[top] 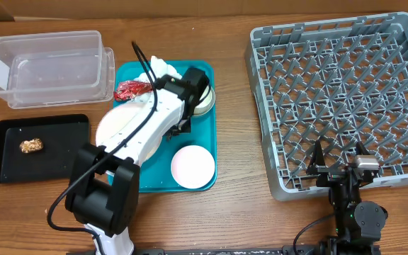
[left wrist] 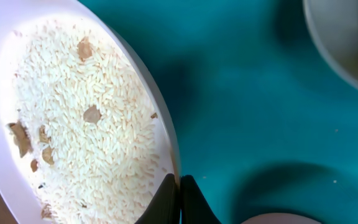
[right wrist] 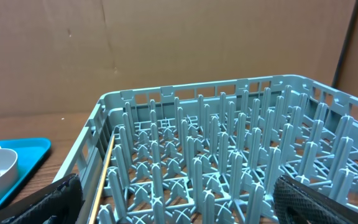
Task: Sort waste into correct bins and load items into the dishwasher
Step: 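Lift the plate left and tip the rice onto the black tray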
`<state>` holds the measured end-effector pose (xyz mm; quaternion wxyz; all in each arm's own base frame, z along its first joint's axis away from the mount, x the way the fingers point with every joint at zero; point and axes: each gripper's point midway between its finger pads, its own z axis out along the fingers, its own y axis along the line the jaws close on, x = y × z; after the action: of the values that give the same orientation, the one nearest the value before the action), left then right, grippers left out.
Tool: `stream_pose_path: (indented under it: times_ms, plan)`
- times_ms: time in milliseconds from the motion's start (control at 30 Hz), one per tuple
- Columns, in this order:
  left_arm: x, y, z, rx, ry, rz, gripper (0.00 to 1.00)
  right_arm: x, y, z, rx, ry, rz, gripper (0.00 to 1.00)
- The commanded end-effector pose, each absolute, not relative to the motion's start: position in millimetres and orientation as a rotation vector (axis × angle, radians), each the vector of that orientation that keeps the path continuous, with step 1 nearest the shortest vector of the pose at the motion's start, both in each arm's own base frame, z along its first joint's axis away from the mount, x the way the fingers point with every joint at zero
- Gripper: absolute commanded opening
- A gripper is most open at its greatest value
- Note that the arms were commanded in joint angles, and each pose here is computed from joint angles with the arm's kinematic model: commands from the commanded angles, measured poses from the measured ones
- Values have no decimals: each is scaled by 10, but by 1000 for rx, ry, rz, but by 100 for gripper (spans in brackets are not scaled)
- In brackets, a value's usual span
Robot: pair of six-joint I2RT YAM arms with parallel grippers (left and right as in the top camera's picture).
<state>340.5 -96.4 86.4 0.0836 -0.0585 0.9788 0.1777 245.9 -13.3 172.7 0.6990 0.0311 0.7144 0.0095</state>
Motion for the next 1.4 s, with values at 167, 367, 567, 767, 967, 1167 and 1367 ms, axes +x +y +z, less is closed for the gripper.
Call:
stream_pose_path:
  times_ms: [167,367,567,767,967,1167,1367]
  plan:
    - [3762,-702,1608,-302,2758,597,5,2459,-152,1706,76,1589,13,100]
    - [3921,-302,1817,-524,2753,472,5,2459,-152,1706,76,1589,13,100]
    - [3934,230,1761,-736,2778,376,4,2459,-152,1706,76,1589,13,100]
    - [3936,644,1706,-892,2792,178,4,2459,-151,1706,76,1589,13,100]
    - [3905,941,1688,-1022,2773,-65,4,2459,-152,1706,76,1589,13,100]
    - [3860,1202,1708,-1087,2731,-212,4,2459,-152,1706,76,1589,13,100]
    - [3881,1277,1787,-1077,2672,-459,4,2459,-152,1706,76,1589,13,100]
